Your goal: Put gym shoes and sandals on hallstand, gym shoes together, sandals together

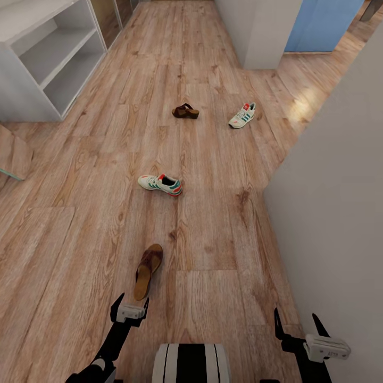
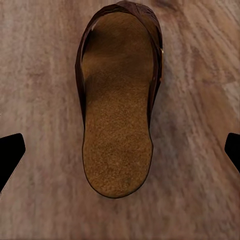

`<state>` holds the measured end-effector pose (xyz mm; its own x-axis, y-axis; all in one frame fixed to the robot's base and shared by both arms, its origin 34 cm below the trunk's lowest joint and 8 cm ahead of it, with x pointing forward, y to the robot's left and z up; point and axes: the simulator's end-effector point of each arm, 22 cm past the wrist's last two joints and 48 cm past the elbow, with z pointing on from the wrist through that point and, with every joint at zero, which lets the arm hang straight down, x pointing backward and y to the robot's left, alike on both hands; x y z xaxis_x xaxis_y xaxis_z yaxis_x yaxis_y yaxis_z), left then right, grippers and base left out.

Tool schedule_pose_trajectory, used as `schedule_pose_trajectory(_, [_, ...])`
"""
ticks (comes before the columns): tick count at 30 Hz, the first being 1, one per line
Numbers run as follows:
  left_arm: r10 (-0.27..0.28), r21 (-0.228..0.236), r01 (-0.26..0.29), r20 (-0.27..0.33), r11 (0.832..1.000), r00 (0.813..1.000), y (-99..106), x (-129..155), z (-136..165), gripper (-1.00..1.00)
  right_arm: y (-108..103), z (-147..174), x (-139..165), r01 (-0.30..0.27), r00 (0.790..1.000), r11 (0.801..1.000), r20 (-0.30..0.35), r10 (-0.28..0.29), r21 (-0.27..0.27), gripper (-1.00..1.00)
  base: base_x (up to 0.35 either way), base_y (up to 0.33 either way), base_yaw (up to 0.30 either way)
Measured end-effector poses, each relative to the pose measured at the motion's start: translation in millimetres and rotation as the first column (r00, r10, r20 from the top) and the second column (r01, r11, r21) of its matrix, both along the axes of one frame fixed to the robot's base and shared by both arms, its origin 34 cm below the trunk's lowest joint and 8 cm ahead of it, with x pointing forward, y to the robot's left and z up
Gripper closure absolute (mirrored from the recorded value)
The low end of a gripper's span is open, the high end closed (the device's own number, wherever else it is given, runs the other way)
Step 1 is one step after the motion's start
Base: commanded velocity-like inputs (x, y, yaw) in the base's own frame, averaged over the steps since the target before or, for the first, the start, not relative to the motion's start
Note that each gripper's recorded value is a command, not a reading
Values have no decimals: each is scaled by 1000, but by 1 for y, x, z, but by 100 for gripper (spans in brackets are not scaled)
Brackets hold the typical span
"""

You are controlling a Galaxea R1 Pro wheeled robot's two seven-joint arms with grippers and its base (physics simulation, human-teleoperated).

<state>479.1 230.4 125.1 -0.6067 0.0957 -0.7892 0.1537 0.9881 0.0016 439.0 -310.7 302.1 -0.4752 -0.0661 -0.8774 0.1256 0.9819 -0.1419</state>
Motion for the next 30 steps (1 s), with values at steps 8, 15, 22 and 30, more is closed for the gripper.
schedule_pose_trajectory(8, [-1, 3, 1, 13, 1000, 1000, 2, 11, 2, -100, 1, 0, 0, -3, 1000, 1000, 0, 3, 2, -100, 0, 0, 0])
schedule_pose_trajectory(15, [-1, 18, 0, 36, 1000, 999, 12, 29, 5, -100, 2, 0, 0, -4, 1000, 1000, 0, 4, 2, -100, 0, 0, 0])
schedule_pose_trajectory(22, [5, 20, -6, 44, 1000, 999, 17, 36, 7, -100, 2, 0, 1, -4, 1000, 1000, 0, 4, 3, -100, 0, 0, 0])
schedule_pose_trajectory(30, [5, 10, -5, 44, 1000, 999, 17, 38, 7, -100, 2, -1, 0, -4, 1000, 1000, -1, 4, 3, -100, 0, 0, 0])
